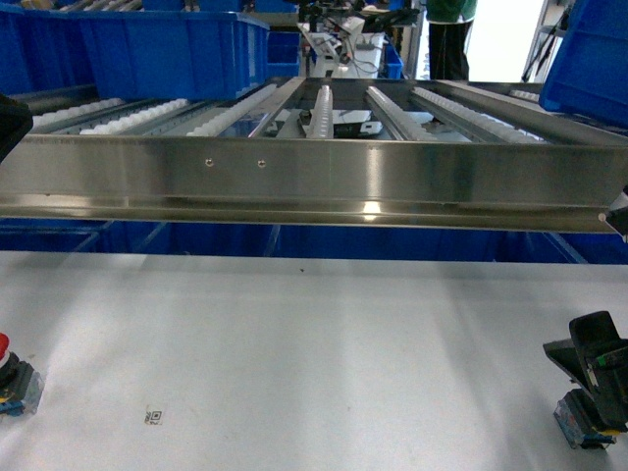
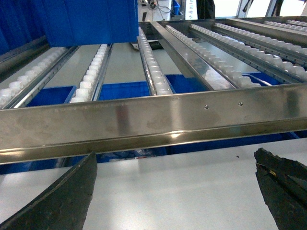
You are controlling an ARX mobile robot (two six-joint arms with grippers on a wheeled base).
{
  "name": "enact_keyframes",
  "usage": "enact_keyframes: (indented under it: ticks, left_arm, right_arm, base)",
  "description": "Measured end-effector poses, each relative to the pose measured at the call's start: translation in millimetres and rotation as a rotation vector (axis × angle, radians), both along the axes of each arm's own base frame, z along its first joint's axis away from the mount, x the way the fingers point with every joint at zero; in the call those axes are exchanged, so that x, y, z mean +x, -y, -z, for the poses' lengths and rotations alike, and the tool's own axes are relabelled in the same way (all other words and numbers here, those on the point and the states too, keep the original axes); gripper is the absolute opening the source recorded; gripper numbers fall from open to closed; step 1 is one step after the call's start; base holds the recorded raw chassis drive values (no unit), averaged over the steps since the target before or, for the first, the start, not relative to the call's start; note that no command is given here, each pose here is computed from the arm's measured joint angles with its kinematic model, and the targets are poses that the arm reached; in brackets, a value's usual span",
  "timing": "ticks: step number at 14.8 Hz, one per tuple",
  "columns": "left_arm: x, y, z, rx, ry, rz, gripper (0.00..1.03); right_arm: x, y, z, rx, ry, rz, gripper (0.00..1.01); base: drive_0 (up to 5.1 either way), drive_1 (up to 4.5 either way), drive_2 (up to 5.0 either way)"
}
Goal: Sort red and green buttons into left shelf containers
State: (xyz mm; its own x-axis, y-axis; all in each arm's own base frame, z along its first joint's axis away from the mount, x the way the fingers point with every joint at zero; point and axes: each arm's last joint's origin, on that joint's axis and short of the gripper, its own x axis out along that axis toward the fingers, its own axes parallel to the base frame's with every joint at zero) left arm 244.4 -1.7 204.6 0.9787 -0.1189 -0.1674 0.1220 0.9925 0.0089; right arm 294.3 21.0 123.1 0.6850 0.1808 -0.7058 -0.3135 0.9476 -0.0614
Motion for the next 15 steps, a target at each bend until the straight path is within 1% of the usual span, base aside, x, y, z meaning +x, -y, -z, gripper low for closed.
enact_keyframes:
  ticks: [1,3,6,7,10,11,13,14,15]
  left_arm:
    - [0.0,0.0,-0.1,0.000,0.001,0.000,0.98]
    - [0.0,0.0,-0.1,0.000,0.001,0.000,0.98]
    - [0.0,0.0,-0.1,0.000,0.001,0.000,0.98]
    - [0.0,0.0,-0.1,0.000,0.001,0.000,0.98]
    - [0.0,-0.1,-0.1,0.000,0.001,-0.001,0.98]
    - [0.0,0.0,-0.1,0.000,0.001,0.000,0.98]
    - [0.0,0.0,-0.1,0.000,0.001,0.000,0.98]
    - [0.0,0.0,-0.1,0.000,0.001,0.000,0.98]
    - [0.0,0.0,-0.1,0.000,0.001,0.000,0.98]
  right_arm:
    - [-1.5,1.6,5.0,0.001,-0.010,0.005,0.98]
    - [-5.5,1.1,16.1,0.016,-0.040,0.015,0.98]
    - [-11.9,-5.9,28.5,0.038,-0.066,0.022,0.98]
    - [-13.3,-8.7,32.5,0.043,-0.063,0.024,0.98]
    - [-13.7,-8.5,42.2,0.042,-0.065,0.038,0.98]
    - [-12.6,-8.0,43.3,0.037,-0.053,0.047,0.98]
    - [-10.9,-5.0,44.8,0.045,-0.021,0.063,0.98]
    - [-10.5,-2.2,46.8,0.042,-0.016,0.083,0.94]
    - [-11.1,-1.8,49.9,0.042,-0.026,0.087,0.83]
  base:
    - [0.0,0.00,0.0]
    - [0.0,0.00,0.0]
    - [0.0,0.00,0.0]
    - [0.0,0.00,0.0]
    - [0.0,0.00,0.0]
    - [0.0,0.00,0.0]
    - [0.0,0.00,0.0]
    - [0.0,0.00,0.0]
    - [0.0,0.00,0.0]
